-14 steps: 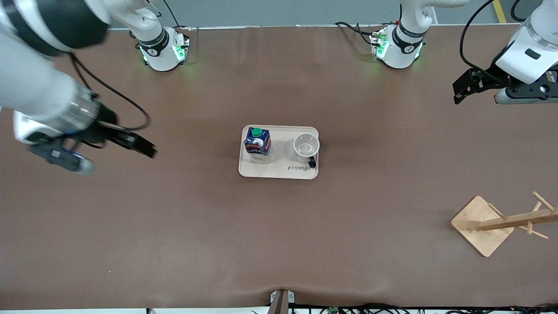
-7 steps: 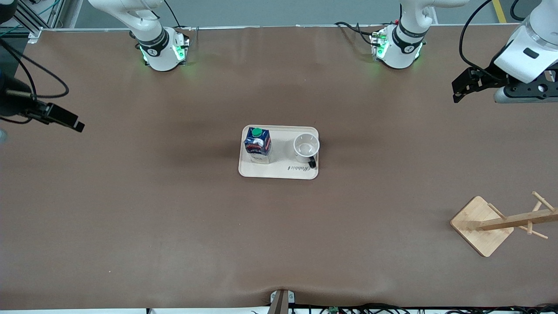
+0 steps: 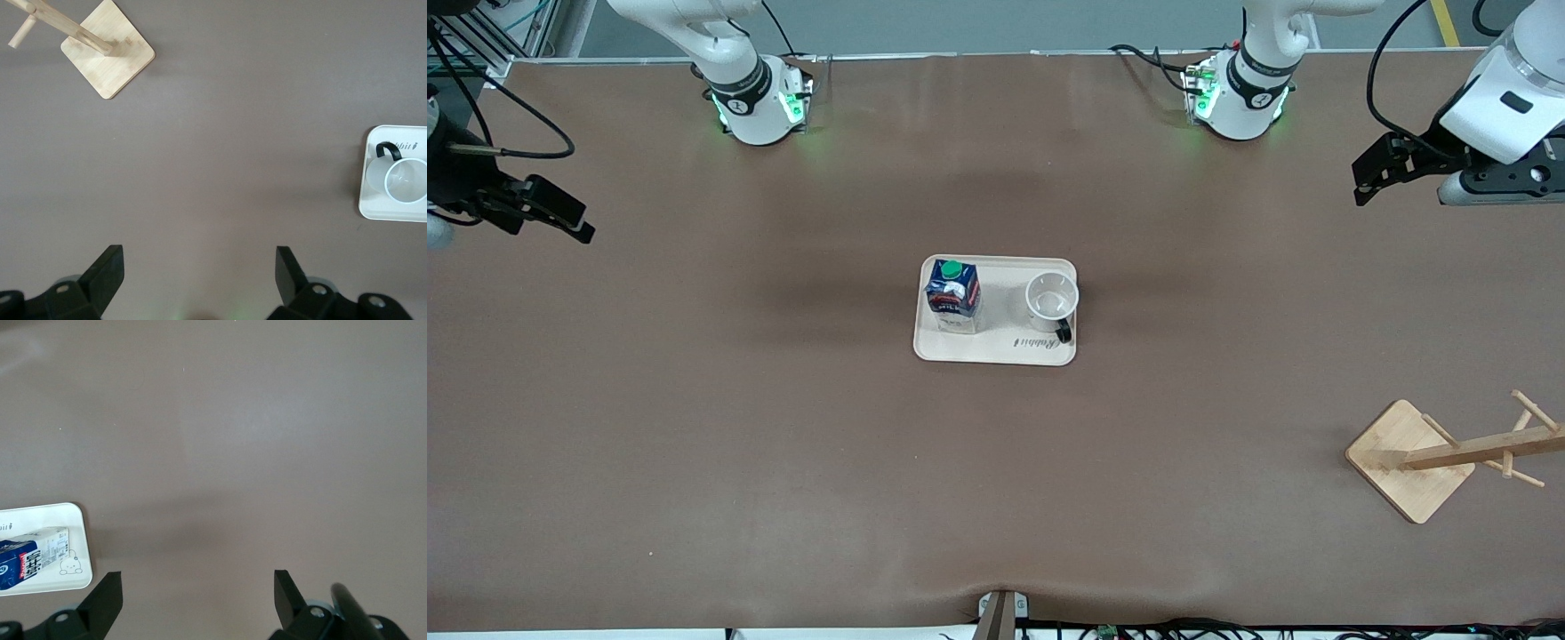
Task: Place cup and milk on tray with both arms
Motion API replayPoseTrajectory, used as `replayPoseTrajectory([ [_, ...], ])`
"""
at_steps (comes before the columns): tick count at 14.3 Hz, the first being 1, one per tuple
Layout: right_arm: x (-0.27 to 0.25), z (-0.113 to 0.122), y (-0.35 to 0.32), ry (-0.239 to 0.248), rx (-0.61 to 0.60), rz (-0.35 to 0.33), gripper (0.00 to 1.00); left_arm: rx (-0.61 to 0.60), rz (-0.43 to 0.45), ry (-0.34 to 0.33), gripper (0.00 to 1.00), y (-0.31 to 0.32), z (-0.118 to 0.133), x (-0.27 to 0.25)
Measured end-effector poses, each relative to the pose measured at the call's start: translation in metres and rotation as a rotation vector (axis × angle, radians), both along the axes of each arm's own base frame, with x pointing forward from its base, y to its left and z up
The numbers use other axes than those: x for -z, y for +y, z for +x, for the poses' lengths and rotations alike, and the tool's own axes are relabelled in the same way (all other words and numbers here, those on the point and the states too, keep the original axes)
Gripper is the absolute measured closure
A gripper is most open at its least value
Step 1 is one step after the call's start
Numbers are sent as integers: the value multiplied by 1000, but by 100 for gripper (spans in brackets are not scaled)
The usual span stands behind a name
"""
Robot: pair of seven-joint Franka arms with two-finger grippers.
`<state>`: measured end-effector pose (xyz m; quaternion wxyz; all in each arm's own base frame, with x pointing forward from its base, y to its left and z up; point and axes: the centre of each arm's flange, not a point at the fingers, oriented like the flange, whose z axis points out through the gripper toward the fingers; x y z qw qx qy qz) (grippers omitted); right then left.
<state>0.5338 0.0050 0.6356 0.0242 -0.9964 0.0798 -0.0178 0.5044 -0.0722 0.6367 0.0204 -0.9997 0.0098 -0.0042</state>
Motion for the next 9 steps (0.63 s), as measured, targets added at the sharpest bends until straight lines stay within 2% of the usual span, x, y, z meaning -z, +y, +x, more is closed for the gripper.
replayPoseTrajectory([
  [9, -2, 2, -24, -11, 24, -4, 0, 5, 0, -3, 0, -2, 0, -1],
])
